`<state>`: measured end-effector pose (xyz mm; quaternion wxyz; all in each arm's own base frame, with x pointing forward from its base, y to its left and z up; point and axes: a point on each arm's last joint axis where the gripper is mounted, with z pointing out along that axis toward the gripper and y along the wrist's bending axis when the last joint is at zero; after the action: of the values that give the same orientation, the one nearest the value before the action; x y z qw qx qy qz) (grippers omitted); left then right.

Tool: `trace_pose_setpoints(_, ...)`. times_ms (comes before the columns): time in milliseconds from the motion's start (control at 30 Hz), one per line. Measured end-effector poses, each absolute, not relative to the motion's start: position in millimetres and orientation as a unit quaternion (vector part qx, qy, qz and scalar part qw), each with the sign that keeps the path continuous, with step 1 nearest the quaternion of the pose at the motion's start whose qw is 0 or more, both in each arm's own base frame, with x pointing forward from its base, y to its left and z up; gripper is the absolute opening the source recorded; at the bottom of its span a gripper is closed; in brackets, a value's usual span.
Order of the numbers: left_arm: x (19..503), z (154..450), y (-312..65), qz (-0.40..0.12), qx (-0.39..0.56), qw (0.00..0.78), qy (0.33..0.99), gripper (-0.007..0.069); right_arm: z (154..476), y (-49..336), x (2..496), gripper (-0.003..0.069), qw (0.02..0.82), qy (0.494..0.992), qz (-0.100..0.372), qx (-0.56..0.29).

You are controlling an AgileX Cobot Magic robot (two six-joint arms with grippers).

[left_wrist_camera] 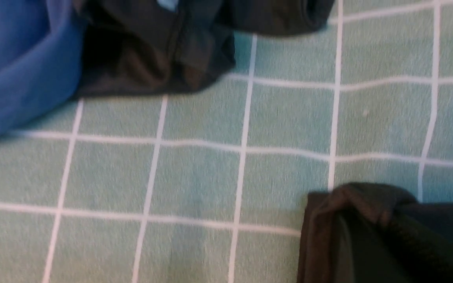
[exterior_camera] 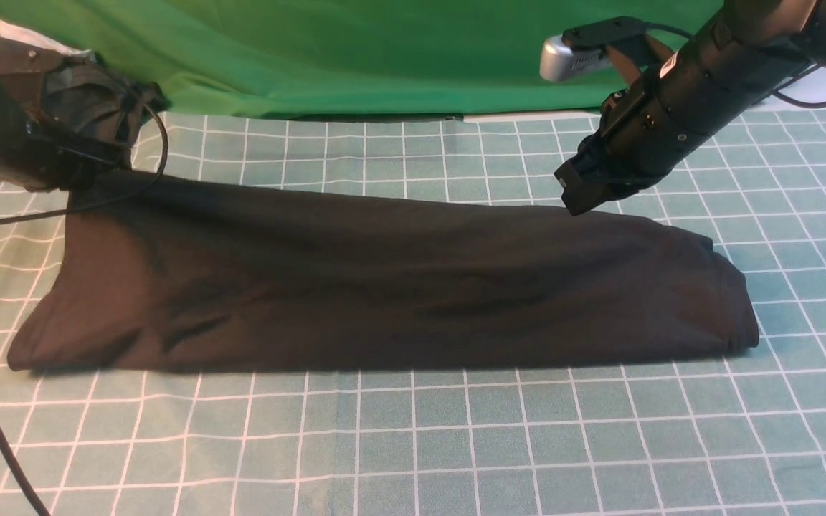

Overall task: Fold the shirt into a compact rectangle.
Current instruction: 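Pull the folded dark garment lengthwise by its ends to straighten it flat on the table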

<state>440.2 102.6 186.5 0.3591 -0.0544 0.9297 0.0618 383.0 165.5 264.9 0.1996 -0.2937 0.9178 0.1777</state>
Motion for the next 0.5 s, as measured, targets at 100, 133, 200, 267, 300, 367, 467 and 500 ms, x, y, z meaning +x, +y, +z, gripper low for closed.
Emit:
trace_pose_setpoints(100, 441.8, 184.4, 102.9, 0.070, -0.035, 0.363, 0.929, 0.0011, 264.9, 165.5, 383.0, 0.0022, 0.200, 0.918, 0.178, -0.294)
trace_pose_setpoints(133, 441.8, 184.0, 103.0, 0.071, -0.034, 0.362, 0.929, 0.0011, 264.9, 165.5, 383.0, 0.0022, 0.200, 0.918, 0.178, -0.294)
trace_pose_setpoints(200, 443.1, 177.8, 103.2, 0.074, -0.023, 0.358, 0.931, 0.0011, 264.9, 165.5, 383.0, 0.0022, 0.200, 0.918, 0.178, -0.294)
trace_pose_setpoints(267, 444.1, 174.6, 103.8, 0.078, -0.016, 0.358, 0.930, 0.0012, 264.9, 165.5, 383.0, 0.0022, 0.200, 0.918, 0.178, -0.294)
trace_pose_setpoints(300, 444.9, 174.0, 104.0, 0.080, -0.015, 0.361, 0.929, 0.0013, 264.9, 165.5, 383.0, 0.0022, 0.200, 0.918, 0.178, -0.294)
trace_pose_setpoints(367, 445.9, 175.1, 104.3, 0.082, -0.013, 0.368, 0.926, 0.0022, 264.9, 165.5, 383.0, 0.0022, 0.200, 0.918, 0.178, -0.294)
trace_pose_setpoints(467, 446.2, 176.3, 104.5, 0.085, -0.012, 0.371, 0.924, 0.0063, 264.9, 165.5, 383.0, 0.0022, 0.200, 0.918, 0.178, -0.294)
trace_pose_setpoints(500, 445.6, 177.4, 104.4, 0.083, -0.016, 0.371, 0.925, 0.0087, 264.9, 165.5, 383.0, 0.0022, 0.200, 0.918, 0.178, -0.294)
